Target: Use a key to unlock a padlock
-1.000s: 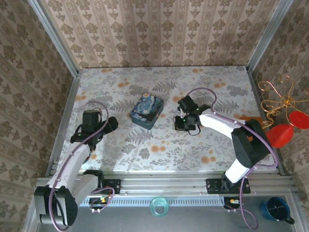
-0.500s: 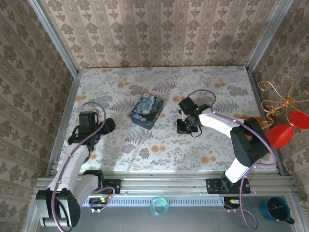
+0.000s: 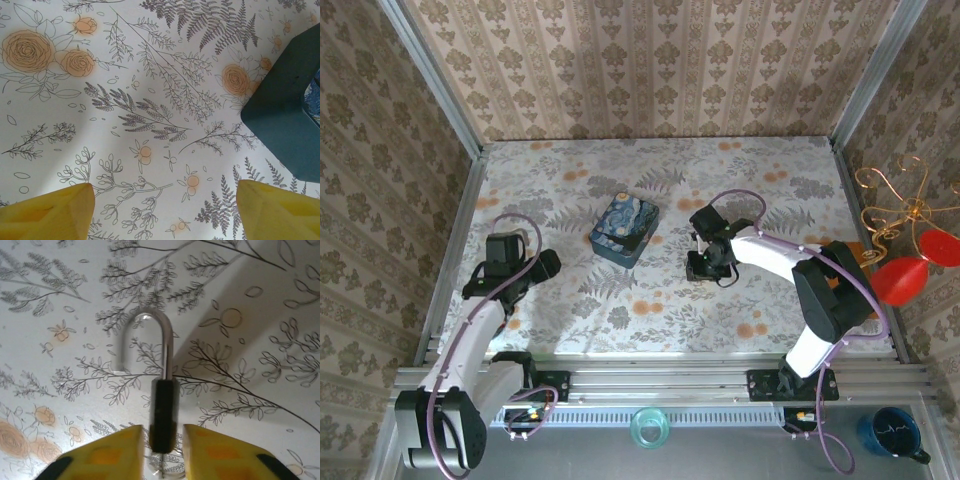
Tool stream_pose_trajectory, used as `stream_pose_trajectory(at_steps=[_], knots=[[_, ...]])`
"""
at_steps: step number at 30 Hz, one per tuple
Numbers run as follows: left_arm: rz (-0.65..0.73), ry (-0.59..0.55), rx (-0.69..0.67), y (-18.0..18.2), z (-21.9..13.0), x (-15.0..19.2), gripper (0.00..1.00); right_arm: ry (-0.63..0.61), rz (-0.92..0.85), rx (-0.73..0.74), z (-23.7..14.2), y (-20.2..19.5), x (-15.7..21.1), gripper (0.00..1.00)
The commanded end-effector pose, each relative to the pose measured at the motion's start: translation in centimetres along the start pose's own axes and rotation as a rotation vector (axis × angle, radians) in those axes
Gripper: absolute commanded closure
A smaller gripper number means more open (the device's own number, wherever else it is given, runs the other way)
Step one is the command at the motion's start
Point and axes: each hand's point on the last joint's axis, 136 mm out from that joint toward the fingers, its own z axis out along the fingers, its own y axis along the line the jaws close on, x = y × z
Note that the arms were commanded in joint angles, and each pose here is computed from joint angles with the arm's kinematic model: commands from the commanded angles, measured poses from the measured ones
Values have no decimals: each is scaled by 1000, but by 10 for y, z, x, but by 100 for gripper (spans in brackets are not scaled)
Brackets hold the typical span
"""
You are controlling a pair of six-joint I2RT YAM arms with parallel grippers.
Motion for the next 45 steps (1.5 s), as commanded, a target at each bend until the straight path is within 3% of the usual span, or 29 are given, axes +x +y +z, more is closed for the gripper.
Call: stream_pose_trajectory(at_steps=[1, 9, 10, 11, 13, 14, 15, 23, 28, 33, 37, 45], knots=[[28, -16, 23, -9, -3, -11, 25, -11, -8, 13, -4, -5, 2, 58], [45, -75, -3, -15, -1, -47, 24, -142, -100, 80, -58, -11, -22, 36], [54, -88, -16, -14, 1, -52, 24, -171, -121, 78, -65, -9, -27, 27], [60, -98, -26, -13, 2, -56, 23, -202, -143, 81, -72, -8, -33, 1], [77, -129, -45, -12, 5, -68, 23, -279, -174, 108, -89, -7, -47, 0], [87, -145, -52, -12, 6, -74, 2, -316, -187, 121, -96, -7, -54, 0], [100, -163, -63, -11, 8, -80, 0, -362, -205, 138, -103, -7, -62, 0], [128, -391, -90, -11, 1, -126, 0, -739, -310, 469, -157, -46, -112, 0], [282, -488, -178, -4, 13, -141, 0, -834, -397, 575, -149, -64, -119, 0], [415, -596, -243, 3, 21, -146, 0, -873, -421, 689, -116, -101, -124, 0], [536, -636, -212, 4, 37, -126, 0, -894, -340, 626, -102, -121, -128, 0], [562, -627, -114, 5, 68, -100, 0, -969, -187, 458, -96, -147, -139, 0]])
